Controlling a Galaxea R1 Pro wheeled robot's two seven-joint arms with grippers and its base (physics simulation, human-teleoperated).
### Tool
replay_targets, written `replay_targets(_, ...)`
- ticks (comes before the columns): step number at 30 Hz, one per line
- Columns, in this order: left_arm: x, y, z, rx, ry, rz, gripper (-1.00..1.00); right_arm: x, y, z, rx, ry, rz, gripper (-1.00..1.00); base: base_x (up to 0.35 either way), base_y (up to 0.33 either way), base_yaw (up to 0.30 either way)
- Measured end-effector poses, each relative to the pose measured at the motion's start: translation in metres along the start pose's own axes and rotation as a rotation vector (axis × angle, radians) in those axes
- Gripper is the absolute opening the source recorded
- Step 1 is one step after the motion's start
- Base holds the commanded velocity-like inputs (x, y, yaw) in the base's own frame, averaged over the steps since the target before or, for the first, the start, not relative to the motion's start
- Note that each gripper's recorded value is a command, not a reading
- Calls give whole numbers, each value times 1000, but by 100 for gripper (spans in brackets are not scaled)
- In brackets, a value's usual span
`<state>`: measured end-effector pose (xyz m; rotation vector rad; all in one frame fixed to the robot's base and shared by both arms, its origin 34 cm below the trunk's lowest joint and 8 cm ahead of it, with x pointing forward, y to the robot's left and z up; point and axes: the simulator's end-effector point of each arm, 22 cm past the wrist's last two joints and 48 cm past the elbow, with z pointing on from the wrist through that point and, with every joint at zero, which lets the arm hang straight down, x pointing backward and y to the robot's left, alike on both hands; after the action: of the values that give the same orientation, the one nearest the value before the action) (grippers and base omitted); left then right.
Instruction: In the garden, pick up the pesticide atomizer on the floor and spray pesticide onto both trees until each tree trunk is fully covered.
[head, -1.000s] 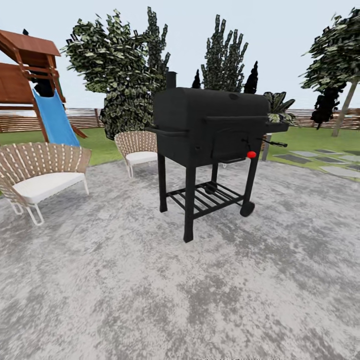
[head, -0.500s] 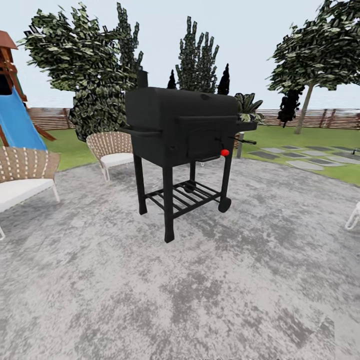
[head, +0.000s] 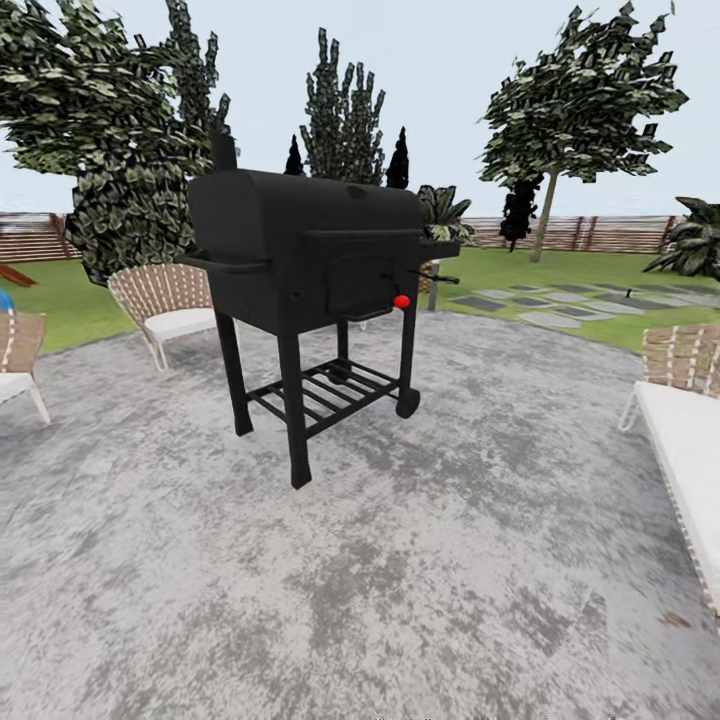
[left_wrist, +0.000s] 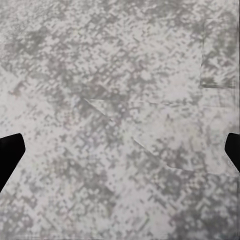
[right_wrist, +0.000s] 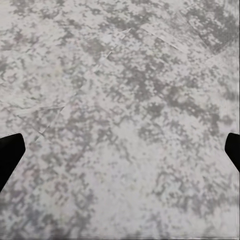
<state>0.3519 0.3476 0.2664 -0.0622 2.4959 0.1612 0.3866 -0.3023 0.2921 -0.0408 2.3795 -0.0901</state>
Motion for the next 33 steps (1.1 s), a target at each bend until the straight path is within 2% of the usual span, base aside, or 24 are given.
replay_targets(21,9,2,-1,-7,19,-10,100,6,0,0,-1,14,-1,100,3,0,-276)
replay_targets(33,11,1,-1,-2,23,2,100,8,0,0,-1,19,-1,100,274,0,-288)
